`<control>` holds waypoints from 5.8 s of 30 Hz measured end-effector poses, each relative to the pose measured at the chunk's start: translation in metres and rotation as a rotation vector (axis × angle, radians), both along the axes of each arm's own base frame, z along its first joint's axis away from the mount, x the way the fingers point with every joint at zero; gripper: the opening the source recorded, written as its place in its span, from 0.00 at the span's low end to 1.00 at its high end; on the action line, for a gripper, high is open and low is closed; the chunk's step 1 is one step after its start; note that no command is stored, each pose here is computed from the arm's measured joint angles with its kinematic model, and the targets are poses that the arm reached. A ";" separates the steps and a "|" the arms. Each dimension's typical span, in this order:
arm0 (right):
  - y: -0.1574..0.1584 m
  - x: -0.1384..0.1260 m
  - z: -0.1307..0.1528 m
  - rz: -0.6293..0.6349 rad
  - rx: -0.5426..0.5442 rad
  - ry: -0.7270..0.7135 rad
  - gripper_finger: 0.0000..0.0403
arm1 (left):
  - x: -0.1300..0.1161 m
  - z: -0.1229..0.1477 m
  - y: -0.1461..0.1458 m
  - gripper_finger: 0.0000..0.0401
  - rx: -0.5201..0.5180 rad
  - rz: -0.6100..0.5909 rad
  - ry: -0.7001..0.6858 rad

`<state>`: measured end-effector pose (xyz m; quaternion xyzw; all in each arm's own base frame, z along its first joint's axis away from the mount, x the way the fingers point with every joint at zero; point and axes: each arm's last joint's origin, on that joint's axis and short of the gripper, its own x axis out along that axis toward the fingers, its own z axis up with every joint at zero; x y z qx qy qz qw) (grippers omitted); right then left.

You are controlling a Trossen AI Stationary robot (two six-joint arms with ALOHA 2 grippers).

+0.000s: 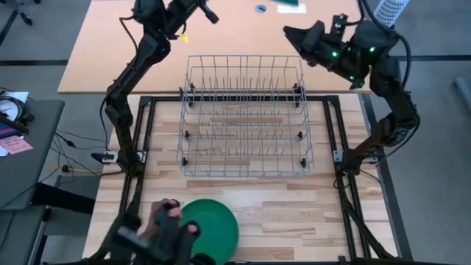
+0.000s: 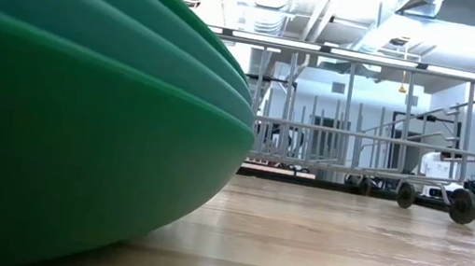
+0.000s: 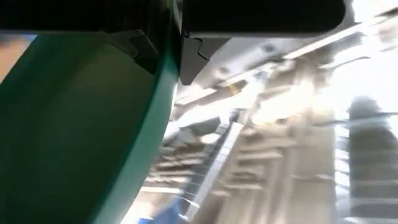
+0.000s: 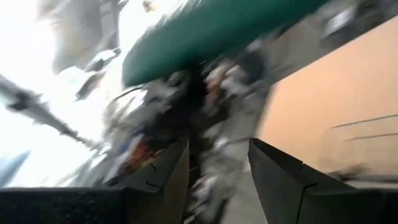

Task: Sort dishes
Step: Put the dark blue plate in the dish rack

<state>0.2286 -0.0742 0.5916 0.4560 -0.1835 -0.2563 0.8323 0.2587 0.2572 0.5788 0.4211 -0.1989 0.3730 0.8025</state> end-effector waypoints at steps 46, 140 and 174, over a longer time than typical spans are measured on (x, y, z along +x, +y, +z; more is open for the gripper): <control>-0.072 0.028 0.021 0.081 -0.126 -0.497 0.02 | 0.026 0.009 -0.078 0.19 0.087 0.213 0.265; -0.181 0.175 -0.188 0.708 0.115 0.323 0.01 | -0.119 -0.234 0.080 0.31 -2.204 0.052 0.514; -0.195 0.189 -0.225 0.598 0.026 0.469 0.01 | -0.115 -0.243 0.087 0.31 -2.134 0.043 0.518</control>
